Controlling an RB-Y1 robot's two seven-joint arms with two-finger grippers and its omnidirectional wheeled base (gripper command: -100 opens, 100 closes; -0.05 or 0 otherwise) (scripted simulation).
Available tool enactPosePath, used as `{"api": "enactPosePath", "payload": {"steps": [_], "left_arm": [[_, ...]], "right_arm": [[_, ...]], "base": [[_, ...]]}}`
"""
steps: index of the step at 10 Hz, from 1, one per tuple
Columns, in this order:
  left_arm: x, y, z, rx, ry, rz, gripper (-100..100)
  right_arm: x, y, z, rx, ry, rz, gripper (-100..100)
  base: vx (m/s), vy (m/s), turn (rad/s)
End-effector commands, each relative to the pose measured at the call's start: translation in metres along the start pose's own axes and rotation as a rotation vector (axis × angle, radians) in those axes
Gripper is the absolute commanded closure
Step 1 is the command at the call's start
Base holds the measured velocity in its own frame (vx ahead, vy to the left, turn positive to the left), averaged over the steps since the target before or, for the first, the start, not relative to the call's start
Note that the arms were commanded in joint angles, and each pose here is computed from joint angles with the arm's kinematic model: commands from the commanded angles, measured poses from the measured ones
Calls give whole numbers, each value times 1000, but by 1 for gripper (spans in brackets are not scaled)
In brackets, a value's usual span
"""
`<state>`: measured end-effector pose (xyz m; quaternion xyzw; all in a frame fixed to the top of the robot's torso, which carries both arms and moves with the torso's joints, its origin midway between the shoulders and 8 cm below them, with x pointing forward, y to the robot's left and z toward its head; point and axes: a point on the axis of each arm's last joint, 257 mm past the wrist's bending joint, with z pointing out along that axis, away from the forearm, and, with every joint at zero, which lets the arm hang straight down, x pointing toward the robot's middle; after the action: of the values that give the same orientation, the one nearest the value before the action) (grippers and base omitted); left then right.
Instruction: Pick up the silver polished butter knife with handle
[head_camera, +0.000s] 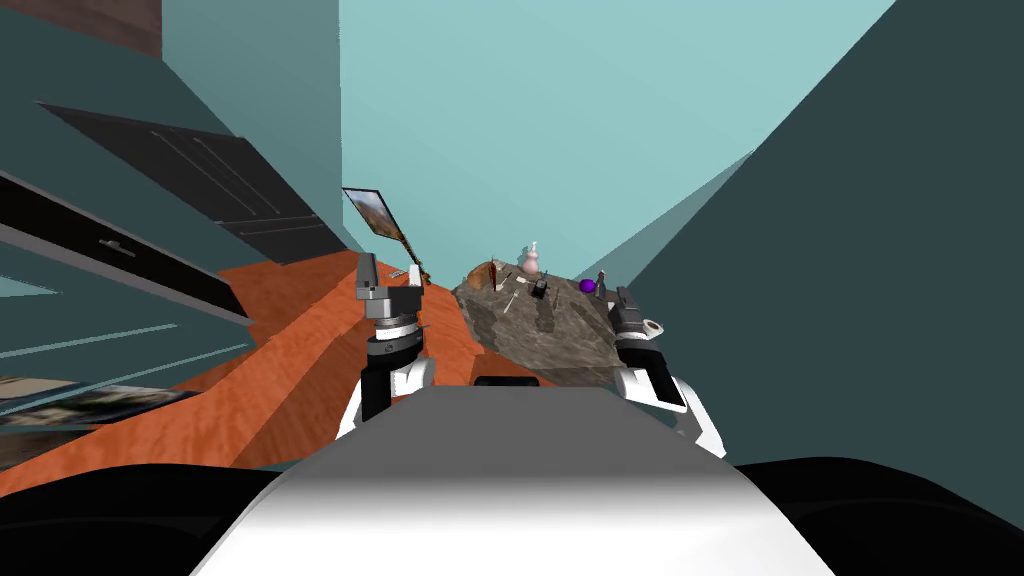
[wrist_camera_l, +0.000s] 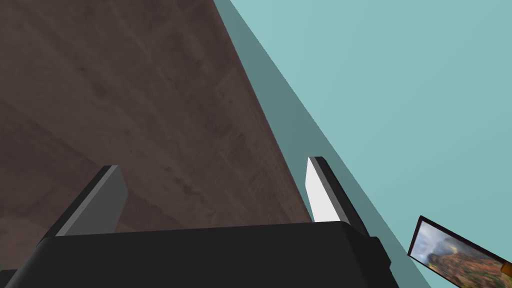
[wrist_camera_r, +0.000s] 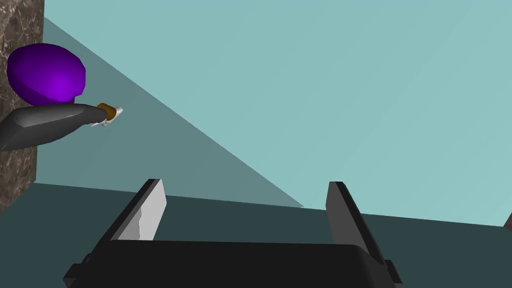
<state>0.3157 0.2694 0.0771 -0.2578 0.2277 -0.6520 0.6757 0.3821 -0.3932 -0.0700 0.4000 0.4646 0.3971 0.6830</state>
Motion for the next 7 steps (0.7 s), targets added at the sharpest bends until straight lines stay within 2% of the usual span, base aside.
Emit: {"api": "enactPosePath", "payload": {"steps": [1, 2, 7], "left_arm": [[0, 0, 0, 0, 0, 0, 0], [0, 0, 0, 0, 0, 0, 0], [0, 0, 0, 0, 0, 0, 0]], "right_arm": [[-12, -12, -1, 50, -7, -31, -100], [-12, -16, -1, 66, -8, -31, -100], [-43, -54, -6, 213, -23, -113, -100]], "base": [[-17, 21, 209], [-14, 13, 122], [-10, 15, 192]]}}
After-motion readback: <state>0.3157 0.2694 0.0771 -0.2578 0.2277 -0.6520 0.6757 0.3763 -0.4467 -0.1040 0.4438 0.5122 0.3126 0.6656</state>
